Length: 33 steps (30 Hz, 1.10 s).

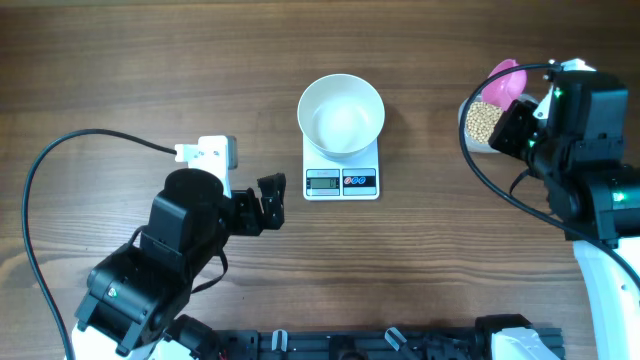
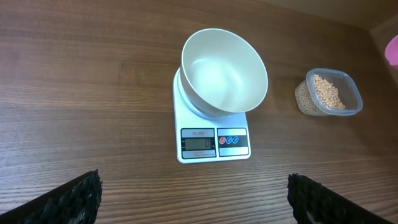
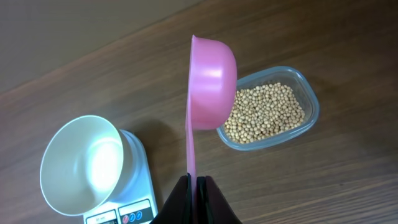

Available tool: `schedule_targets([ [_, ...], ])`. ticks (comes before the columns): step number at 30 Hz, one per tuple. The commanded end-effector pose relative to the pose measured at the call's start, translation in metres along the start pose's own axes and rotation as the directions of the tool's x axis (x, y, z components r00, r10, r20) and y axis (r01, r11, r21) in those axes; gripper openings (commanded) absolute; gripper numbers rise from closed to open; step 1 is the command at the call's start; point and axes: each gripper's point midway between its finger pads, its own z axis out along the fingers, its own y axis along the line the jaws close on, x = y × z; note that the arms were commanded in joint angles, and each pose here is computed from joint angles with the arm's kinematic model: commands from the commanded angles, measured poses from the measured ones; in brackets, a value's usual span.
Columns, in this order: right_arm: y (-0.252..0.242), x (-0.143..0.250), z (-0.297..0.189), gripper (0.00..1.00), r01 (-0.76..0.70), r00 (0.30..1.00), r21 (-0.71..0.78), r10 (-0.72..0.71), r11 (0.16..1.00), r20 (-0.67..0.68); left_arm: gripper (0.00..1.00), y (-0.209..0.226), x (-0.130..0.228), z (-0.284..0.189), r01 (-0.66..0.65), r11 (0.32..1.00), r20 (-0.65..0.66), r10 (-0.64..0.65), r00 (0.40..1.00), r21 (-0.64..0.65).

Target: Scoop item into bowl and weigh 150g on scale

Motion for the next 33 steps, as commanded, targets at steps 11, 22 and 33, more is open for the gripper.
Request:
schedule_targets([
  [11, 0.011, -0.017, -0.006, 0.04, 0.048, 0.997, -0.043, -0.046, 0.998, 0.063, 1.00, 0.002, -0.003, 0.000, -0.002, 1.000, 0.009, 0.002, 1.000, -0.013],
  [22, -0.004, -0.019, -0.002, 0.04, 0.265, 0.961, 0.060, -0.269, 0.962, 0.059, 1.00, 0.002, -0.003, 0.000, -0.001, 1.000, 0.010, 0.002, 1.000, -0.013],
  [33, -0.050, -0.011, 0.068, 0.04, 0.431, 0.900, 0.142, -0.414, 0.891, -0.136, 1.00, 0.001, -0.006, 0.000, -0.041, 0.999, 0.020, 0.041, 0.999, -0.008],
])
